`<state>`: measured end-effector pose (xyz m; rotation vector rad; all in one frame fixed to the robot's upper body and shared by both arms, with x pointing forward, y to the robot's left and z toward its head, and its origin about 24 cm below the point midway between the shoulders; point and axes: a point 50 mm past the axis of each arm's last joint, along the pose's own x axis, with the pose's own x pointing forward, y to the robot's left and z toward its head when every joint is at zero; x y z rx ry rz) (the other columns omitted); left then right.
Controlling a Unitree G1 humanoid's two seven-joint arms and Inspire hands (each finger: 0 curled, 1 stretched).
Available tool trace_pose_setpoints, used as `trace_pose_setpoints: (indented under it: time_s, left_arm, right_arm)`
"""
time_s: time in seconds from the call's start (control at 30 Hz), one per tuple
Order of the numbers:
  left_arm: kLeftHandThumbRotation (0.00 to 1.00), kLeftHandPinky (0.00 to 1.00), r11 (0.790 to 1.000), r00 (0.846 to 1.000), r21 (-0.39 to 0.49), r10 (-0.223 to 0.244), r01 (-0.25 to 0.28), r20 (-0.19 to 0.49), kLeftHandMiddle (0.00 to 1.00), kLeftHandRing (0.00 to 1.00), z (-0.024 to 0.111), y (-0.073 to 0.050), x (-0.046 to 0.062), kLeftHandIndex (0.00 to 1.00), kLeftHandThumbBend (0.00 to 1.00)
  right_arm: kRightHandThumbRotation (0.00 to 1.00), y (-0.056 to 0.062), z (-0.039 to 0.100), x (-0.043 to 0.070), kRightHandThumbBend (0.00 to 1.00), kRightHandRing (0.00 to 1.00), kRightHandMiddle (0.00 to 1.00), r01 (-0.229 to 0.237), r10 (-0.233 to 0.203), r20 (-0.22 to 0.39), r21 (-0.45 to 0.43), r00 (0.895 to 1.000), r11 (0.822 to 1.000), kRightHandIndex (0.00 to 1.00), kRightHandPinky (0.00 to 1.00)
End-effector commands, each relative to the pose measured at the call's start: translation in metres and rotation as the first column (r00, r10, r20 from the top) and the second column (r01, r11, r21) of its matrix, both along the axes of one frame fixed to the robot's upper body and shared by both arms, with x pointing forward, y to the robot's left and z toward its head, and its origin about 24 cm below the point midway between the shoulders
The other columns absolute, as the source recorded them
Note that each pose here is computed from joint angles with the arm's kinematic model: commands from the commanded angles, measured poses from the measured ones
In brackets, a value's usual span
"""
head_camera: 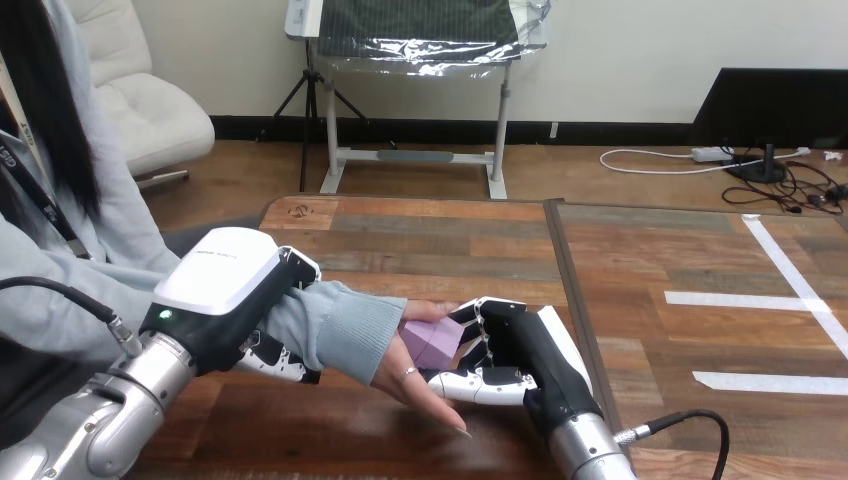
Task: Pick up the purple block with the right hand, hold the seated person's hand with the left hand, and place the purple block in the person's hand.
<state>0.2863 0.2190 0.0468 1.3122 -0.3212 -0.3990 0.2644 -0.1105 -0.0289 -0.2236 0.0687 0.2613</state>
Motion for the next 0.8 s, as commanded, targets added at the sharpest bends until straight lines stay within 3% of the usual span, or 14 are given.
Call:
trace_pose_setpoints:
  time_s: [0.0, 0.77]
  left_arm:
    - [0.0, 0.23, 0.992, 0.981, -0.109, -0.041, 0.063, 0.191, 0.28, 0.23, 0.0434, -0.0188, 0.0163, 0.3, 0.86]
    - [0.0, 0.23, 0.988, 0.982, -0.134, -0.044, 0.07, 0.186, 0.28, 0.23, 0.0386, -0.0195, 0.0143, 0.3, 0.87]
  right_arm:
    - [0.0, 0.0161, 0.0277, 0.0207, 0.78, 0.3, 0.38, -0.063, 0.06, 0.119, 0.021, 0.991, 0.998, 0.49, 0.25]
    - [0.0, 0.0236, 0.0269, 0.021, 0.79, 0.29, 0.36, -0.1, 0.102, 0.121, -0.018, 0.987, 0.995, 0.48, 0.25]
